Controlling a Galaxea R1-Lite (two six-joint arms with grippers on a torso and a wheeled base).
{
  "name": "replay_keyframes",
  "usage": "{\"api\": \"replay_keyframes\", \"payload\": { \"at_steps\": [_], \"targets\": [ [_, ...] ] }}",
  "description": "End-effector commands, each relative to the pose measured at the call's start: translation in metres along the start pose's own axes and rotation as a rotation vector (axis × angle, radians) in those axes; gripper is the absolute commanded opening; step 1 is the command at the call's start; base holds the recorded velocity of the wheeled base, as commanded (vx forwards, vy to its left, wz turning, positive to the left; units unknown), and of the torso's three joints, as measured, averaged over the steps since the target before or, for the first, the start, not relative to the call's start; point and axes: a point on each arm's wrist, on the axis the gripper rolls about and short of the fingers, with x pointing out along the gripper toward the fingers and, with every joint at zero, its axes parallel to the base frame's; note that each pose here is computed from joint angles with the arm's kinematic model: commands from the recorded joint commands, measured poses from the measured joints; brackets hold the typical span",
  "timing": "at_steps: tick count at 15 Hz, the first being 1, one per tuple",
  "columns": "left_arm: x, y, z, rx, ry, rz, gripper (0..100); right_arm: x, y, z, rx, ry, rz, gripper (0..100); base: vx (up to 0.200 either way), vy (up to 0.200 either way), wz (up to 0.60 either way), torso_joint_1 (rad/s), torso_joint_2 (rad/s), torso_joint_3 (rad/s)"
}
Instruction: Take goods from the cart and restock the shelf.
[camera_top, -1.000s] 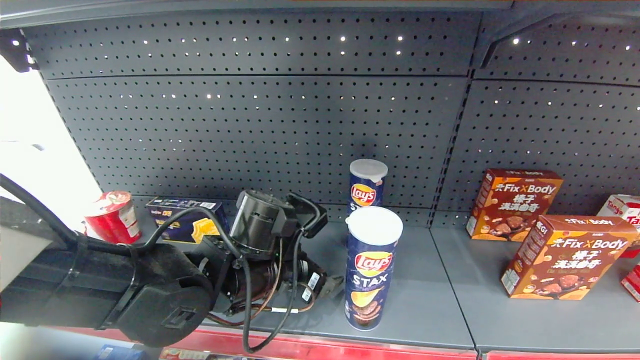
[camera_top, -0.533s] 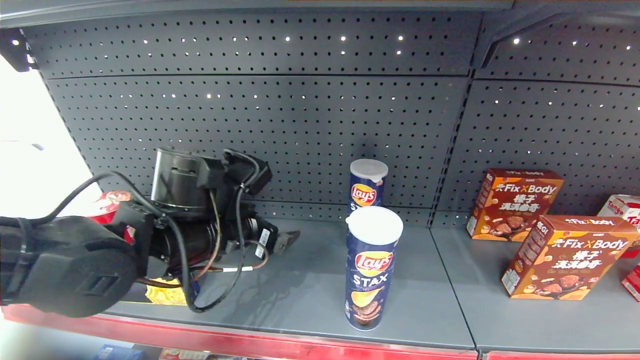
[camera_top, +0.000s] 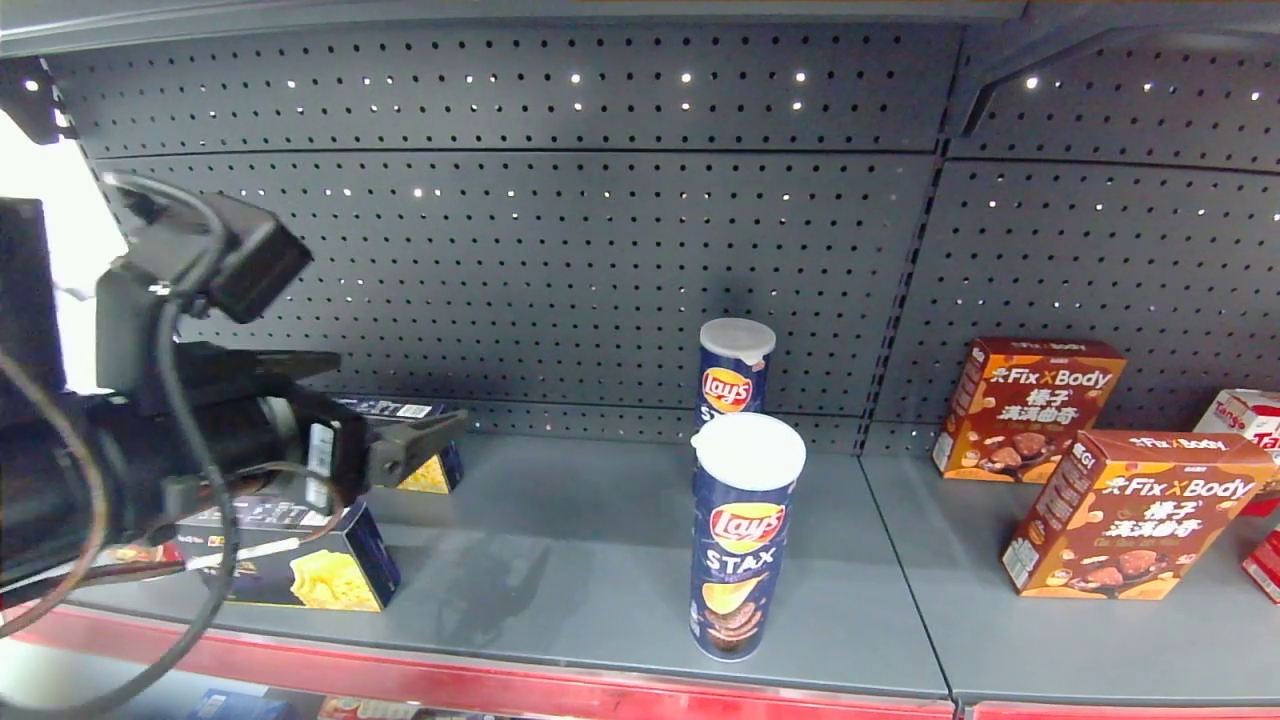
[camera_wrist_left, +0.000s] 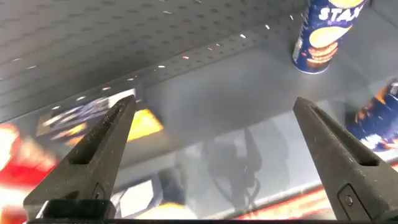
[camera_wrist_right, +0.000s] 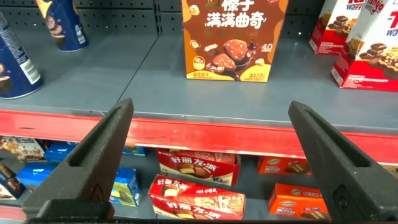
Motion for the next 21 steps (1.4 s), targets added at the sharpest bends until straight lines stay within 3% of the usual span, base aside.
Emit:
{"api": "replay_keyframes", "payload": {
  "at_steps": [1, 3, 4, 6, 7, 9, 10, 13, 14, 15, 16, 17, 21],
  "targets": [
    [-0.072, 0.021, -0.025, -0.058, -0.095, 0.121, 100, 0.0, 0.0, 0.0, 0.0, 0.001, 0.001, 100, 0.0, 0.0, 0.0, 0.0, 0.0, 0.0],
    [-0.101, 0.025, -0.057, -0.136, -0.122, 0.184, 100, 0.0, 0.0, 0.0, -0.002, 0.001, 0.001, 100, 0.0, 0.0, 0.0, 0.0, 0.0, 0.0],
    [-0.119, 0.022, -0.091, -0.198, -0.124, 0.224, 100, 0.0, 0.0, 0.0, 0.0, 0.001, 0.001, 100, 0.0, 0.0, 0.0, 0.0, 0.0, 0.0],
    [-0.138, 0.013, -0.144, -0.231, -0.136, 0.295, 100, 0.0, 0.0, 0.0, 0.0, 0.001, 0.001, 100, 0.0, 0.0, 0.0, 0.0, 0.0, 0.0],
    [-0.142, 0.009, -0.161, -0.243, -0.144, 0.328, 100, 0.0, 0.0, 0.0, 0.0, 0.001, 0.001, 100, 0.0, 0.0, 0.0, 0.0, 0.0, 0.0],
    [-0.149, 0.005, -0.179, -0.307, -0.195, 0.334, 100, 0.0, 0.0, 0.0, 0.0, 0.001, 0.001, 100, 0.0, 0.0, 0.0, 0.0, 0.0, 0.0],
    [-0.15, 0.002, -0.188, -0.319, -0.207, 0.312, 100, 0.0, 0.0, 0.0, 0.0, 0.001, 0.001, 100, 0.0, 0.0, 0.0, 0.0, 0.0, 0.0],
    [-0.15, -0.009, -0.222, -0.318, -0.214, 0.313, 100, 0.0, 0.0, 0.0, 0.0, 0.001, 0.001, 100, 0.0, 0.0, 0.0, 0.0, 0.0, 0.0],
    [-0.15, -0.009, -0.222, -0.318, -0.214, 0.313, 100, 0.0, 0.0, 0.0, 0.0, 0.001, 0.001, 100, 0.0, 0.0, 0.0, 0.0, 0.0, 0.0],
    [-0.154, -0.012, -0.227, -0.278, -0.239, 0.318, 100, 0.0, 0.0, 0.0, 0.0, 0.001, 0.001, 100, 0.0, 0.0, 0.0, 0.0, 0.0, 0.0],
    [-0.153, -0.013, -0.233, -0.189, -0.216, 0.328, 100, 0.0, 0.0, 0.0, 0.0, 0.001, 0.001, 100, 0.0, 0.0, 0.0, 0.0, 0.0, 0.0],
    [-0.155, -0.014, -0.234, -0.16, -0.242, 0.327, 100, 0.0, 0.0, 0.0, 0.0, 0.001, 0.001, 100, 0.0, 0.0, 0.0, 0.0, 0.0, 0.0],
    [-0.156, -0.015, -0.235, -0.17, -0.262, 0.319, 100, 0.0, 0.0, 0.0, 0.0, 0.001, 0.001, 100, 0.0, 0.0, 0.0, 0.0, 0.0, 0.0]
  ]
}}
